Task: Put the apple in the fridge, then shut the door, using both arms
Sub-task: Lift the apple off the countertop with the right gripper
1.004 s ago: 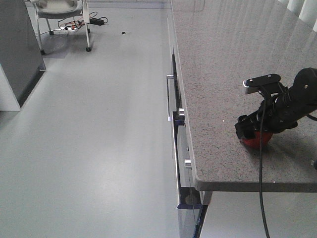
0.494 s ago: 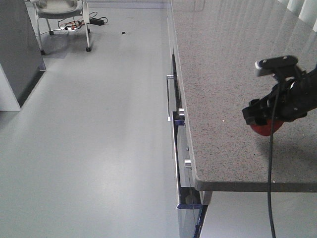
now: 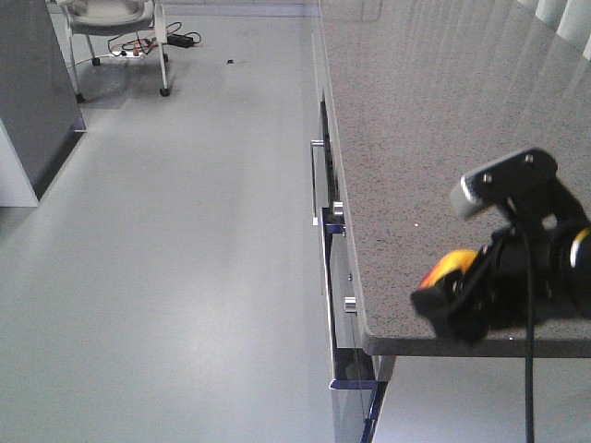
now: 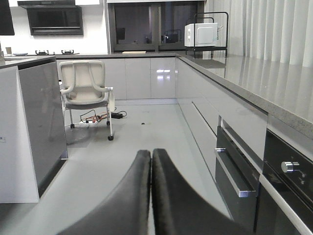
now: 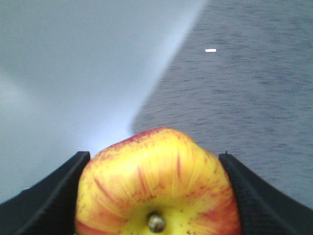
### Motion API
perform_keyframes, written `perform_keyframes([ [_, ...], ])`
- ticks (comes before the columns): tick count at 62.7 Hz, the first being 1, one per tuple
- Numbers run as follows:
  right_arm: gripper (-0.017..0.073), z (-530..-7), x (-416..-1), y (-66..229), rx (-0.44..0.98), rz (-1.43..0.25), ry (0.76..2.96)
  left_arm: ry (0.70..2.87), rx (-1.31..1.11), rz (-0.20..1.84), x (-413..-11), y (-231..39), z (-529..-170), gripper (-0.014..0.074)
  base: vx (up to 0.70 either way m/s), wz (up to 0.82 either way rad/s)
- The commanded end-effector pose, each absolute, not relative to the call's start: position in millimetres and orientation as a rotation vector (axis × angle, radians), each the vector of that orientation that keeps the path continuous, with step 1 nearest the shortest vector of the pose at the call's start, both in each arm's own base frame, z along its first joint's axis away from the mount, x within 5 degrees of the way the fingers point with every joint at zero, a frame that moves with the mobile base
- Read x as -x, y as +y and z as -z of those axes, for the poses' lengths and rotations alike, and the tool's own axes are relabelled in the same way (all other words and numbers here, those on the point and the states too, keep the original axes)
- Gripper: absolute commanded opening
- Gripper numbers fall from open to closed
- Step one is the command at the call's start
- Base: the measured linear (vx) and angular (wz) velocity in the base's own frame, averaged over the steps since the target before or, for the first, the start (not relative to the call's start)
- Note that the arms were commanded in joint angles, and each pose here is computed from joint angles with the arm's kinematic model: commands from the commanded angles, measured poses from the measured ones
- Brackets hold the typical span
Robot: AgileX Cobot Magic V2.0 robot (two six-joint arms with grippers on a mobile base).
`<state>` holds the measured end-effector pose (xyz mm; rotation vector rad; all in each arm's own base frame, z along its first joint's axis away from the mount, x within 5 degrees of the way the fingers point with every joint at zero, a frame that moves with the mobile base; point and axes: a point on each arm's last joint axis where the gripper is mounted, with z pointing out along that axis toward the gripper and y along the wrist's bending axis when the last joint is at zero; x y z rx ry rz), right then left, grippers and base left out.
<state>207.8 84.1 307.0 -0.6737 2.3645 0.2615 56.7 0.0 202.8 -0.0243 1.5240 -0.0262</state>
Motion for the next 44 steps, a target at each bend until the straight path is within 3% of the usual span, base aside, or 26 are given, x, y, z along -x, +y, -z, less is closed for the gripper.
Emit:
perform_keyframes([
  [1,0.0437,-326.6,-179.9,96.2,0.702,-0.363,2.208,1.458,0.032,0.034,-55.8,0.1,-202.9,-0.0006,0.00,0.00],
  [22,0.0437,-323.7,-107.7,97.0,0.766,-0.617,2.095,1.458,0.032,0.034,-55.8,0.1,-202.9,-0.0006,0.00,0.00],
  [44,0.0435,-319.3,-86.7,84.9,0.764,-0.633,2.048,1.458,0.032,0.034,-55.8,0.1,-202.9,-0.0006,0.00,0.00],
])
